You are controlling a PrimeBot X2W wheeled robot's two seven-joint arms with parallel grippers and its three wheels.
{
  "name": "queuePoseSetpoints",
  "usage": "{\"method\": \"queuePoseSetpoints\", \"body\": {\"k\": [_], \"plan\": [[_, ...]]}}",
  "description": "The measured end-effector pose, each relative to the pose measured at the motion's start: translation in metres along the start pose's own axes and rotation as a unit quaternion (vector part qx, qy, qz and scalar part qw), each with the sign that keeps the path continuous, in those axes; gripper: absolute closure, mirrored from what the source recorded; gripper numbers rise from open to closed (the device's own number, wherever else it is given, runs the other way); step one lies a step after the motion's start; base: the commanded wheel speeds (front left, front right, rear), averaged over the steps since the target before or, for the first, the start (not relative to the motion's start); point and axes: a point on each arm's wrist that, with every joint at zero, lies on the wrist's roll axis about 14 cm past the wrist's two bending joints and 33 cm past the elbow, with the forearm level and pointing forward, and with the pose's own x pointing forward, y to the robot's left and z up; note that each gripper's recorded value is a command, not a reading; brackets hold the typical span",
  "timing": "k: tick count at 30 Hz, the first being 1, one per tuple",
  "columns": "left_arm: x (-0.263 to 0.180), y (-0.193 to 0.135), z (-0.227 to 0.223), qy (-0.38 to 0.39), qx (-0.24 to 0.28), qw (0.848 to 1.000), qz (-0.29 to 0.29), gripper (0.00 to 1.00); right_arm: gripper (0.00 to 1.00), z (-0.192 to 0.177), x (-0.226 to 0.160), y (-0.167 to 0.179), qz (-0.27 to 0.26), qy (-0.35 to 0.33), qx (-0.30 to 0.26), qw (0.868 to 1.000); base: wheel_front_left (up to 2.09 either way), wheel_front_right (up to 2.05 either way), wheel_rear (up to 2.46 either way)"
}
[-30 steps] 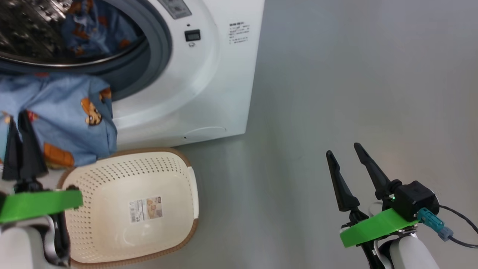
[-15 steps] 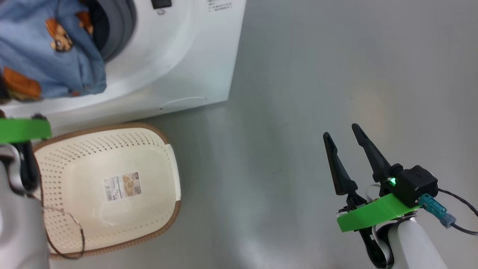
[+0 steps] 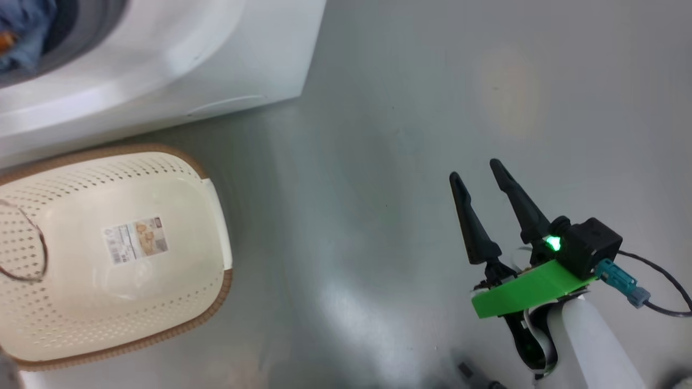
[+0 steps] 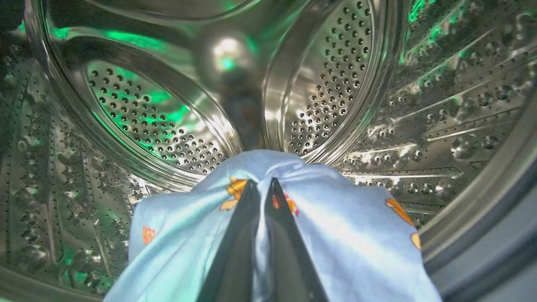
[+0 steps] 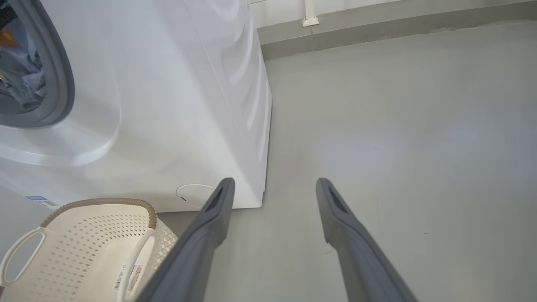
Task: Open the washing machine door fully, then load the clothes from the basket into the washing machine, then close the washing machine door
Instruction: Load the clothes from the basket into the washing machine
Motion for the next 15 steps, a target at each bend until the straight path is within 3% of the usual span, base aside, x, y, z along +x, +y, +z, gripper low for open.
{"method": "queuePoseSetpoints", "body": {"k": [3, 8, 11, 15], "plan": [[0.021, -0.004, -0.004, 0.024, 0.014, 0.999, -0.016, 1.00, 0.00, -0.008, 0.003, -0.001, -0.001, 0.010, 0.016, 1.000, 0.00, 0.00, 0.00], [0.049, -0.010, -0.014, 0.056, -0.034, 0.998, -0.018, 1.00, 0.00, -0.025, 0.005, -0.001, -0.001, 0.031, 0.023, 0.999, 0.00, 0.00, 0.00], [0.061, -0.014, -0.025, 0.081, -0.024, 0.996, -0.032, 1.00, 0.00, -0.032, 0.009, -0.005, -0.005, 0.038, 0.031, 0.999, 0.00, 0.00, 0.00], [0.075, -0.009, -0.036, 0.092, -0.058, 0.994, -0.027, 1.00, 0.00, -0.041, 0.016, -0.007, -0.006, 0.046, 0.038, 0.998, 0.00, 0.00, 0.00]]}}
